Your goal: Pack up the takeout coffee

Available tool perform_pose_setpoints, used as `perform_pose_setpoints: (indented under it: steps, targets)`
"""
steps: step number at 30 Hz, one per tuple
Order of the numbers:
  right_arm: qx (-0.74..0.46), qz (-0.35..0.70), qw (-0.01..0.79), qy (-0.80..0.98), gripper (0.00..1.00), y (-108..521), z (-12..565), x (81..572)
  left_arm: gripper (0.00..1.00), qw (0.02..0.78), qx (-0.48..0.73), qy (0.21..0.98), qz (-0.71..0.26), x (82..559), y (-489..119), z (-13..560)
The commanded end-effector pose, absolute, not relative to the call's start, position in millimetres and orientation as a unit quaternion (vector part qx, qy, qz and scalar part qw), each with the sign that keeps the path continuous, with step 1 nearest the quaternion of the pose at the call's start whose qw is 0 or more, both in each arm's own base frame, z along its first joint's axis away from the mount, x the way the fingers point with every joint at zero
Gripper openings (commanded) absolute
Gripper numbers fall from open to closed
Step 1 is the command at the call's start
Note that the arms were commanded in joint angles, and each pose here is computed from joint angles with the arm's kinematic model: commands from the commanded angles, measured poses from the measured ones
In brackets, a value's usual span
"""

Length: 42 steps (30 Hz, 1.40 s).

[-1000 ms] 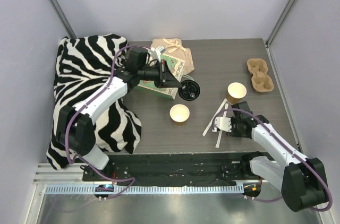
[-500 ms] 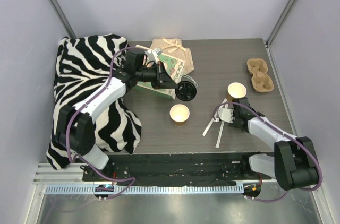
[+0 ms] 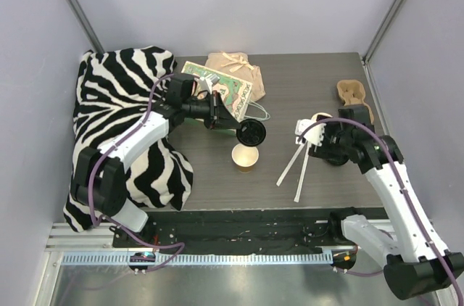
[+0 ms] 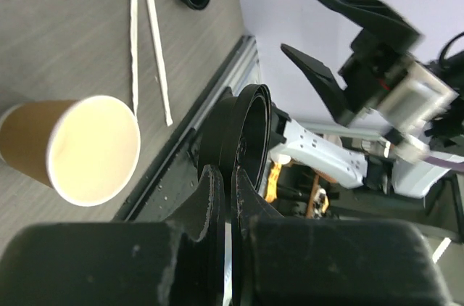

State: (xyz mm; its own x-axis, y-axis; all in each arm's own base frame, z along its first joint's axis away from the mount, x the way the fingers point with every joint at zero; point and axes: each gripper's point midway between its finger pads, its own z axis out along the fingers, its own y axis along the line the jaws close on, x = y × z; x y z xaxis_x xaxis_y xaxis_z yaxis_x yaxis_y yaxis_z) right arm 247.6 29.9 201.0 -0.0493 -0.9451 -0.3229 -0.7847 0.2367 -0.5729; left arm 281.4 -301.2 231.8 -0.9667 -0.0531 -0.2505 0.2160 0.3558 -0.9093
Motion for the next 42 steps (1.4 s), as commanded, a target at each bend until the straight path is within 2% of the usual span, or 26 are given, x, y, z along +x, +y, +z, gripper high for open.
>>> perform_pose_setpoints:
  steps: [1, 4, 6, 11, 16, 20, 25, 28, 29, 31, 32, 33, 34, 36, 38, 42]
  targets:
    - [-0.606, 0.033, 0.427, 0.671, 0.75, 112.3, 249.3, 231.3, 0.00, 0.088, 0.076, 0.784, -0.610, 258.9, -300.5, 254.3]
    - [-0.611, 0.056, 0.480, 0.627, 0.80, 158.1, 283.0, 238.3, 0.00, 0.064, 0.074, 0.781, -0.617, 250.1, -298.6, 253.4]
    - [-0.647, 0.070, 0.486, 0.583, 0.80, 191.6, 292.0, 226.6, 0.00, 0.055, 0.073, 0.779, -0.620, 246.8, -298.1, 253.6]
    - [-0.724, 0.034, 0.469, 0.505, 0.79, 227.3, 283.5, 197.5, 0.00, 0.043, 0.068, 0.778, -0.623, 242.9, -297.3, 253.3]
    - [-0.767, 0.010, 0.456, 0.452, 0.74, 249.1, 267.0, 181.0, 0.00, 0.036, 0.060, 0.781, -0.621, 239.7, -295.9, 249.1]
    - [-0.771, -0.031, 0.459, 0.441, 0.60, 254.9, 261.4, 189.7, 0.00, 0.033, 0.055, 0.782, -0.620, 238.4, -295.3, 247.0]
    - [-0.777, -0.072, 0.457, 0.428, 0.47, 256.7, 250.5, 197.8, 0.00, 0.029, 0.052, 0.783, -0.620, 237.4, -296.0, 245.6]
    - [-0.772, -0.080, 0.463, 0.428, 0.33, 258.1, 252.4, 200.0, 0.00, 0.028, 0.048, 0.783, -0.619, 237.6, -295.5, 244.1]
    - [-0.772, -0.078, 0.464, 0.427, 0.24, 259.4, 253.6, 199.5, 0.00, 0.028, 0.048, 0.783, -0.620, 237.2, -295.4, 244.1]
    - [-0.771, -0.079, 0.466, 0.427, 0.15, 259.9, 255.0, 199.8, 0.00, 0.025, 0.043, 0.783, -0.620, 237.5, -295.5, 243.4]
    - [-0.770, -0.078, 0.468, 0.427, 0.05, 260.7, 256.5, 199.5, 0.00, 0.025, 0.042, 0.783, -0.620, 237.7, -295.7, 243.3]
    - [-0.762, -0.071, 0.474, 0.435, 0.01, 262.5, 258.9, 199.6, 0.00, 0.025, 0.042, 0.783, -0.620, 237.2, -296.0, 243.4]
    - [-0.756, -0.065, 0.479, 0.441, 0.01, 263.6, 262.4, 199.1, 0.01, 0.027, 0.043, 0.782, -0.621, 237.7, -296.2, 244.6]
    - [-0.737, -0.040, 0.487, 0.466, 0.01, 267.1, 269.5, 197.0, 0.38, 0.036, 0.052, 0.779, -0.624, 239.3, -295.3, 249.3]
    - [-0.718, -0.009, 0.498, 0.487, 0.01, 268.5, 279.0, 196.2, 0.65, 0.058, 0.056, 0.788, -0.610, 245.6, -287.3, 252.7]
    - [-0.643, 0.088, 0.505, 0.570, 0.01, 264.0, 291.9, 202.4, 0.73, 0.128, 0.036, 0.788, -0.601, 274.6, -259.5, 267.6]
